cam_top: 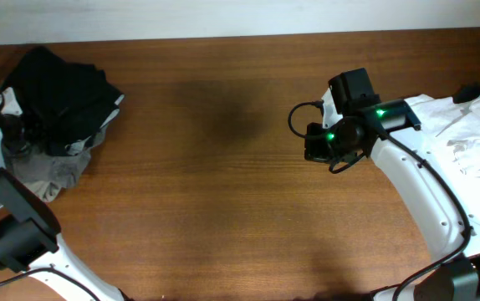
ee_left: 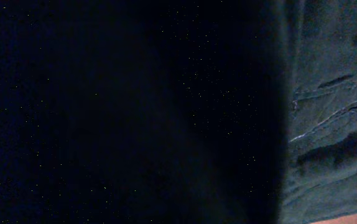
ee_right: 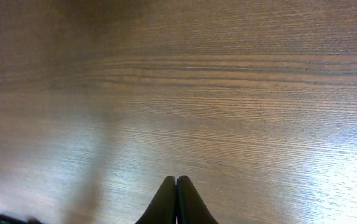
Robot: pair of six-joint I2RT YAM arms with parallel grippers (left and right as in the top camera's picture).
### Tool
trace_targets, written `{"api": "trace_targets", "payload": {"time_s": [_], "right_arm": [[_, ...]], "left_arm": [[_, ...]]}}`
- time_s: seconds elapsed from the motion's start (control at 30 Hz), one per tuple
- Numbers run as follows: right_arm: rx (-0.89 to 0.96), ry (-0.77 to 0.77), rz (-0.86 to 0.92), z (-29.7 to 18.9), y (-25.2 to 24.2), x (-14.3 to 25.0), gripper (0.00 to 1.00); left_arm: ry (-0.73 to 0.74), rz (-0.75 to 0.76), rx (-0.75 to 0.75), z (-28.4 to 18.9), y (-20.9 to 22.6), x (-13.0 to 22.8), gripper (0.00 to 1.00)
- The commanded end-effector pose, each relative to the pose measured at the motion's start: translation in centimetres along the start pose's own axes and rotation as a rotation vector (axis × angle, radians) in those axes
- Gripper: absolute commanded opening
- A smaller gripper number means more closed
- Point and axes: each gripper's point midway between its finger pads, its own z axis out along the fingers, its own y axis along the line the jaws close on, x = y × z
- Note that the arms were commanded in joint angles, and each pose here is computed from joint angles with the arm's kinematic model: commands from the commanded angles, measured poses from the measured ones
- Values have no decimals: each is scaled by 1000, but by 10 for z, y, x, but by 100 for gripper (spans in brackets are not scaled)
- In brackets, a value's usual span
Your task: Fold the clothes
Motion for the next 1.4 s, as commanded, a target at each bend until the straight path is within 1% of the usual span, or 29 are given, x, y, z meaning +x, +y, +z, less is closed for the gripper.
{"api": "trace_targets", "payload": {"time_s": [0.0, 0.07, 0.13, 0.17, 0.2, 0.3, 0.37, 0.4, 0.47, 0.5, 0.53, 0.57, 0.6, 0.67, 0.73, 0.8, 0.83, 0.87, 0.9, 0.93, 0.97, 1.0, 1.03, 1.07, 1.13, 1.17, 1.23, 1.27, 1.37], "right_arm": [[2, -1, -4, 0, -1, -1, 5], [2, -1, -3, 0, 0, -1, 5], [2, -1, -3, 0, 0, -1, 5], [2, -1, -3, 0, 0, -1, 5], [2, 0, -3, 0, -1, 0, 5], [3, 3, -2, 0, -1, 0, 5], [3, 2, -2, 0, -1, 0, 5], [4, 4, -2, 0, -1, 1, 5], [4, 5, -1, 0, -1, 1, 5], [4, 5, -1, 0, -1, 1, 5], [5, 7, -1, 0, -1, 1, 5], [5, 8, 0, 0, -1, 2, 5], [6, 10, 0, 0, -1, 2, 5], [8, 16, 1, 0, -2, 4, 5], [8, 16, -9, 0, -2, 4, 5], [8, 15, -9, 0, -2, 3, 5], [8, 14, -9, 0, -2, 3, 5], [7, 13, -9, 0, -2, 3, 5], [7, 11, -10, 0, -2, 3, 5], [5, 8, -11, 0, -1, 2, 5], [4, 5, -12, 0, -1, 1, 6], [4, 4, -12, 0, -1, 1, 5], [4, 4, -12, 0, -1, 1, 6], [4, 4, -12, 0, -1, 1, 6], [4, 4, -13, 0, -1, 1, 6], [4, 3, -13, 0, -1, 0, 6], [3, 0, -13, 0, -1, 0, 6], [3, 0, -13, 0, -1, 0, 6], [3, 1, -13, 0, -1, 0, 6]], "left_arm": [[-108, -24, 154, -37, -8, -23, 0], [-145, 46, 272, -52, -33, -29, 1], [-214, 97, 383, -81, -58, -40, 0], [-250, 113, 381, -95, -60, -45, 1], [-278, 118, 362, -106, -58, -49, 0], [-330, 69, 202, -131, -19, -53, 0], [-299, 10, 7, -126, 28, -46, 0], [-272, 6, -58, -122, 43, -40, 6], [-212, -10, -142, -110, 63, -29, 28], [-202, -15, -151, -108, 65, -27, 46], [-198, -17, -158, -108, 66, -26, 83], [-193, -18, -157, -108, 66, -25, 92], [-190, -21, -157, -110, 65, -24, 93], [-186, -33, -161, -125, 65, -21, 99], [-222, -42, -172, -156, 63, -23, 99], [-312, -32, -171, -215, 48, -23, 97], [-339, -24, -178, -230, 42, -22, 92], [-368, -14, -181, -244, 36, -20, 84], [-380, -10, -182, -249, 33, -20, 80], [-403, -2, -185, -259, 29, -19, 68], [-406, -1, -185, -261, 28, -19, 58], [-400, -3, -184, -260, 28, -17, 60], [-390, -6, -183, -259, 28, -15, 78], [-382, -9, -183, -258, 28, -13, 79], [-380, -9, -183, -256, 29, -14, 66], [-376, -11, -182, -253, 31, -15, 54], [-366, -12, -171, -244, 32, -19, 41], [-357, -11, -164, -240, 32, -19, 38], [-337, 2, -86, -228, 20, -20, 38]]}}
